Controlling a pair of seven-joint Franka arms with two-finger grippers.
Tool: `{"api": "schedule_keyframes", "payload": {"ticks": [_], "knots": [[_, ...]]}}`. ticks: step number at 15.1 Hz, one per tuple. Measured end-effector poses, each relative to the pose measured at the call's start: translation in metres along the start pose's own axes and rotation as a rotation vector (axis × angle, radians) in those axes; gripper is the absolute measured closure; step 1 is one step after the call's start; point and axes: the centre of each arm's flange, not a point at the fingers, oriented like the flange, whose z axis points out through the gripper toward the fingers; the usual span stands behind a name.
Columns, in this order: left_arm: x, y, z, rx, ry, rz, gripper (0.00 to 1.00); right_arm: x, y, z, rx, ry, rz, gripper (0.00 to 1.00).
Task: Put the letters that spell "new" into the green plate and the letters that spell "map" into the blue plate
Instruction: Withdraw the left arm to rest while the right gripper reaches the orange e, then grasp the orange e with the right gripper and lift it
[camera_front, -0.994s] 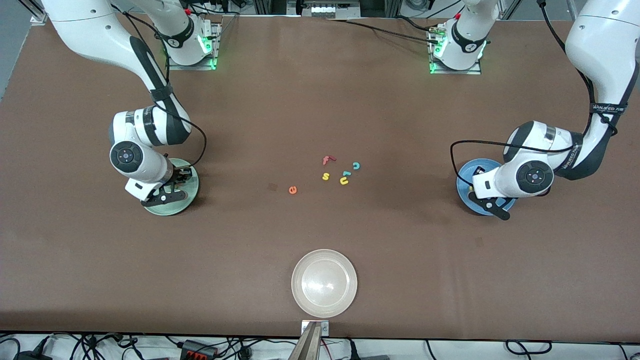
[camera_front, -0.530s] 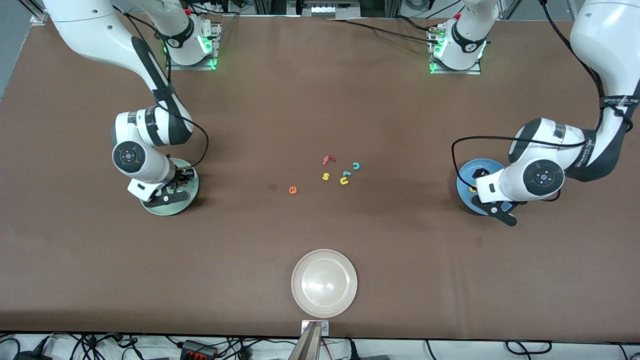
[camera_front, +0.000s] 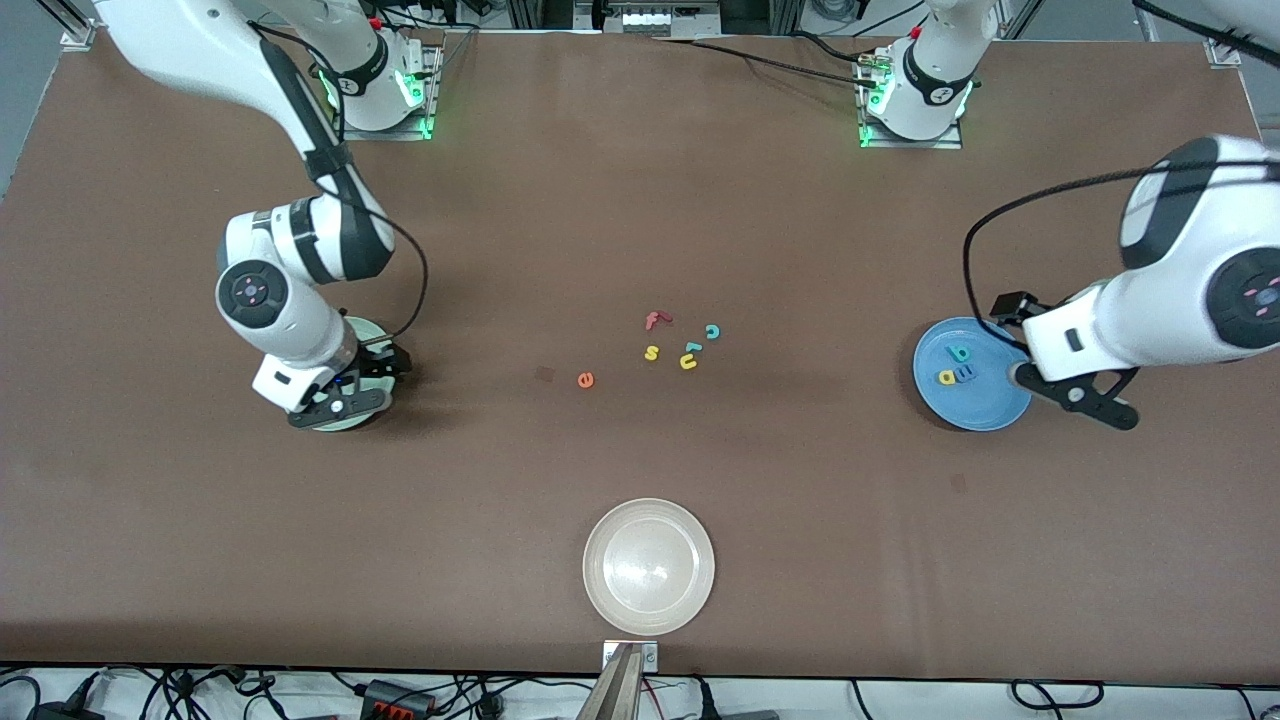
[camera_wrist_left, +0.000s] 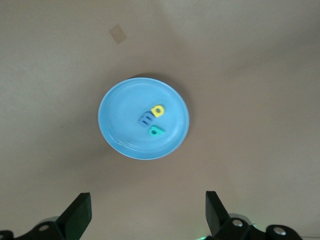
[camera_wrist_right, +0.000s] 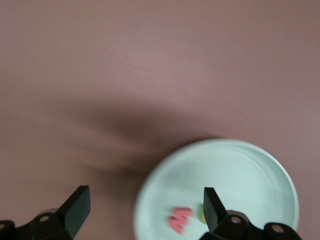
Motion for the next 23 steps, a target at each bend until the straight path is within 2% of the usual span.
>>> {"api": "schedule_keyframes", "payload": {"ticks": [2, 4, 8, 10, 13, 16, 20, 23], "knots": [[-0.019, -0.004, -0.024, -0.026, 0.036, -0.064, 0.0, 0.014, -0.052, -0.012, 0.009, 0.033, -0.052, 0.0], [-0.041, -0.012, -0.047, -0.047, 0.075, -0.137, 0.0, 0.023, -0.12, -0.011, 0.019, 0.044, -0.01, 0.0], [-0.076, -0.016, -0.073, -0.095, 0.193, -0.404, 0.0, 0.029, -0.207, 0.019, 0.03, 0.026, 0.086, 0.0], [-0.088, -0.015, -0.069, -0.085, 0.263, -0.452, 0.0, 0.031, -0.229, 0.032, 0.032, 0.021, 0.126, 0.0], [-0.103, -0.009, -0.063, -0.078, 0.302, -0.459, 0.0, 0.037, -0.257, 0.04, 0.04, 0.027, 0.184, 0.0], [-0.114, -0.005, -0.064, -0.064, 0.309, -0.379, 0.0, 0.037, -0.274, 0.053, 0.04, 0.02, 0.229, 0.07], [-0.117, -0.002, -0.065, -0.064, 0.292, -0.352, 0.0, 0.043, -0.273, 0.066, 0.037, 0.014, 0.267, 0.11], [-0.115, -0.004, -0.074, -0.059, 0.309, -0.344, 0.0, 0.048, -0.274, 0.065, 0.048, 0.021, 0.282, 0.22]]}}
